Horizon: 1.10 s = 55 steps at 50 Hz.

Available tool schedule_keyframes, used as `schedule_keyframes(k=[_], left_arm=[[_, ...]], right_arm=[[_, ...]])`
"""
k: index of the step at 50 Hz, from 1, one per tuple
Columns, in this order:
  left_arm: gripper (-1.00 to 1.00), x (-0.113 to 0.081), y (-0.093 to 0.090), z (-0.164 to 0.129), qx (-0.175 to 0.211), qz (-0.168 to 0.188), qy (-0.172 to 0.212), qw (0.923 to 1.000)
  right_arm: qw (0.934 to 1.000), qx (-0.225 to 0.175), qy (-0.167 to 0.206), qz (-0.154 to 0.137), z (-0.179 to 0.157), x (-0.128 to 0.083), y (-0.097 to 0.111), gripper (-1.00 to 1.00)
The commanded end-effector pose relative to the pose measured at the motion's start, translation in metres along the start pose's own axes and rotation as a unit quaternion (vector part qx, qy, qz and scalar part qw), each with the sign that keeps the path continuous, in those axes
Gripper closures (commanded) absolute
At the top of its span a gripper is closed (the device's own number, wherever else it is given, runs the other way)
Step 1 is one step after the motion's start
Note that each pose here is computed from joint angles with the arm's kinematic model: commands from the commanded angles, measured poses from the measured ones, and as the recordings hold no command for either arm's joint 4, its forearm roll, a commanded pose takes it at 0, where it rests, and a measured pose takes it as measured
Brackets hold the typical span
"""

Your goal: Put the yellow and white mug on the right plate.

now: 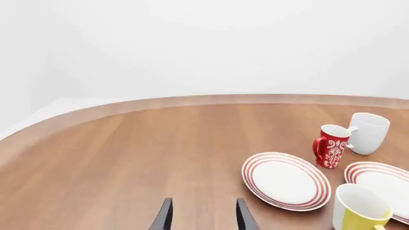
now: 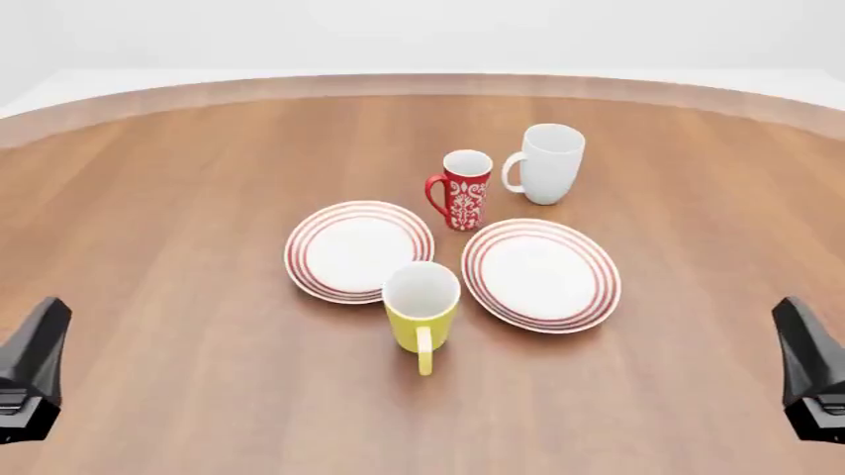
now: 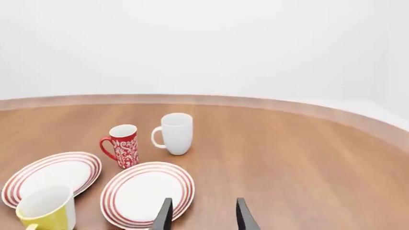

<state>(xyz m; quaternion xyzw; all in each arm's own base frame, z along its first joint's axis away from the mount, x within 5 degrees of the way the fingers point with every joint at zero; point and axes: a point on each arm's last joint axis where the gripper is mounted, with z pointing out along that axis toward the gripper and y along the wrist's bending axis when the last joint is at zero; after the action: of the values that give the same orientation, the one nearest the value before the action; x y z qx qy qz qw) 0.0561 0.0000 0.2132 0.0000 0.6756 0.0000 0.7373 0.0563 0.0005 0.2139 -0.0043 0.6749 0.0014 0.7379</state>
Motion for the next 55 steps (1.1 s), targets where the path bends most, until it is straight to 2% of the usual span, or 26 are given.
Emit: schedule_keyframes(k=[1, 5, 12, 14, 16, 18, 20, 22, 23, 24, 25, 29, 33, 36, 41, 45, 46, 47, 48, 49, 50, 51, 52, 53, 55], left_arm=[[-1.00, 0.000, 0.000, 0.000, 0.000, 0.000, 0.000, 1.0000], [-1.00, 0.000, 0.000, 0.000, 0.000, 0.000, 0.000, 1.0000], [-1.00, 0.000, 0.000, 0.000, 0.000, 0.000, 0.000, 1.0000], [-1.00, 0.000, 0.000, 0.000, 0.000, 0.000, 0.000, 1.0000], [-1.00, 0.000, 0.000, 0.000, 0.000, 0.000, 0.000, 1.0000], [-1.00, 0.000, 0.000, 0.000, 0.000, 0.000, 0.000, 1.0000], [-1.00, 0.000, 0.000, 0.000, 0.000, 0.000, 0.000, 1.0000], [-1.00, 0.000, 0.000, 0.000, 0.000, 0.000, 0.000, 1.0000], [-1.00, 0.000, 0.000, 0.000, 0.000, 0.000, 0.000, 1.0000], [-1.00, 0.000, 0.000, 0.000, 0.000, 0.000, 0.000, 1.0000], [-1.00, 0.000, 0.000, 0.000, 0.000, 0.000, 0.000, 1.0000], [-1.00, 0.000, 0.000, 0.000, 0.000, 0.000, 0.000, 1.0000], [-1.00, 0.000, 0.000, 0.000, 0.000, 0.000, 0.000, 1.0000], [-1.00, 0.000, 0.000, 0.000, 0.000, 0.000, 0.000, 1.0000], [-1.00, 0.000, 0.000, 0.000, 0.000, 0.000, 0.000, 1.0000], [-1.00, 0.000, 0.000, 0.000, 0.000, 0.000, 0.000, 1.0000], [-1.00, 0.000, 0.000, 0.000, 0.000, 0.000, 0.000, 1.0000], [-1.00, 0.000, 0.000, 0.000, 0.000, 0.000, 0.000, 1.0000], [-1.00, 0.000, 0.000, 0.000, 0.000, 0.000, 0.000, 1.0000], [-1.00, 0.000, 0.000, 0.000, 0.000, 0.000, 0.000, 1.0000], [-1.00, 0.000, 0.000, 0.000, 0.000, 0.000, 0.000, 1.0000], [-1.00, 0.000, 0.000, 0.000, 0.000, 0.000, 0.000, 1.0000], [-1.00, 0.000, 0.000, 0.000, 0.000, 0.000, 0.000, 1.0000], [-1.00, 0.000, 0.000, 0.000, 0.000, 0.000, 0.000, 1.0000], [-1.00, 0.000, 0.000, 0.000, 0.000, 0.000, 0.000, 1.0000]], right_arm=[[1.0000, -0.003, -0.002, -0.006, 0.000, -0.001, 0.000, -1.00], [0.9999, -0.011, -0.002, -0.011, 0.000, -0.001, 0.001, -1.00], [0.9992, -0.010, 0.000, -0.039, 0.000, -0.002, 0.001, -1.00], [0.9985, -0.021, -0.001, -0.050, -0.001, -0.004, 0.002, -1.00], [0.9981, -0.027, 0.018, -0.053, 0.001, 0.000, 0.003, -1.00], [0.9975, -0.027, 0.011, -0.064, 0.001, -0.005, 0.003, -1.00], [0.9948, -0.037, 0.013, -0.094, 0.005, -0.010, 0.004, -1.00], [0.9945, -0.059, 0.016, -0.086, 0.008, -0.019, 0.007, -1.00], [0.9928, -0.064, 0.011, -0.100, 0.008, -0.023, 0.008, -1.00], [0.9930, -0.068, 0.014, -0.095, 0.010, -0.027, 0.008, -1.00], [0.9919, -0.067, 0.014, -0.107, 0.011, -0.029, 0.008, -1.00], [0.9894, -0.095, 0.018, -0.108, 0.014, -0.042, 0.012, -1.00], [0.9886, -0.106, 0.016, -0.105, 0.013, -0.052, 0.013, -1.00], [0.9862, -0.123, 0.029, -0.106, 0.017, -0.060, 0.016, -1.00], [0.9853, -0.132, 0.073, -0.079, 0.031, -0.055, 0.021, -1.00], [0.9819, -0.151, 0.086, -0.074, 0.033, -0.055, 0.025, -1.00], [0.9799, -0.154, 0.098, -0.081, 0.037, -0.052, 0.026, -1.00], [0.9823, -0.146, 0.101, -0.059, 0.038, -0.056, 0.025, -1.00], [0.9809, -0.150, 0.101, -0.071, 0.039, -0.055, 0.026, -1.00], [0.9778, -0.168, 0.103, -0.071, 0.039, -0.056, 0.030, -1.00], [0.9780, -0.172, 0.102, -0.060, 0.038, -0.059, 0.030, -1.00], [0.9774, -0.172, 0.101, -0.070, 0.038, -0.059, 0.030, -1.00], [0.9769, -0.177, 0.099, -0.069, 0.040, -0.067, 0.032, -1.00], [0.9740, -0.190, 0.098, -0.076, 0.039, -0.064, 0.034, -1.00], [0.9733, -0.194, 0.095, -0.077, 0.039, -0.069, 0.035, -1.00]])
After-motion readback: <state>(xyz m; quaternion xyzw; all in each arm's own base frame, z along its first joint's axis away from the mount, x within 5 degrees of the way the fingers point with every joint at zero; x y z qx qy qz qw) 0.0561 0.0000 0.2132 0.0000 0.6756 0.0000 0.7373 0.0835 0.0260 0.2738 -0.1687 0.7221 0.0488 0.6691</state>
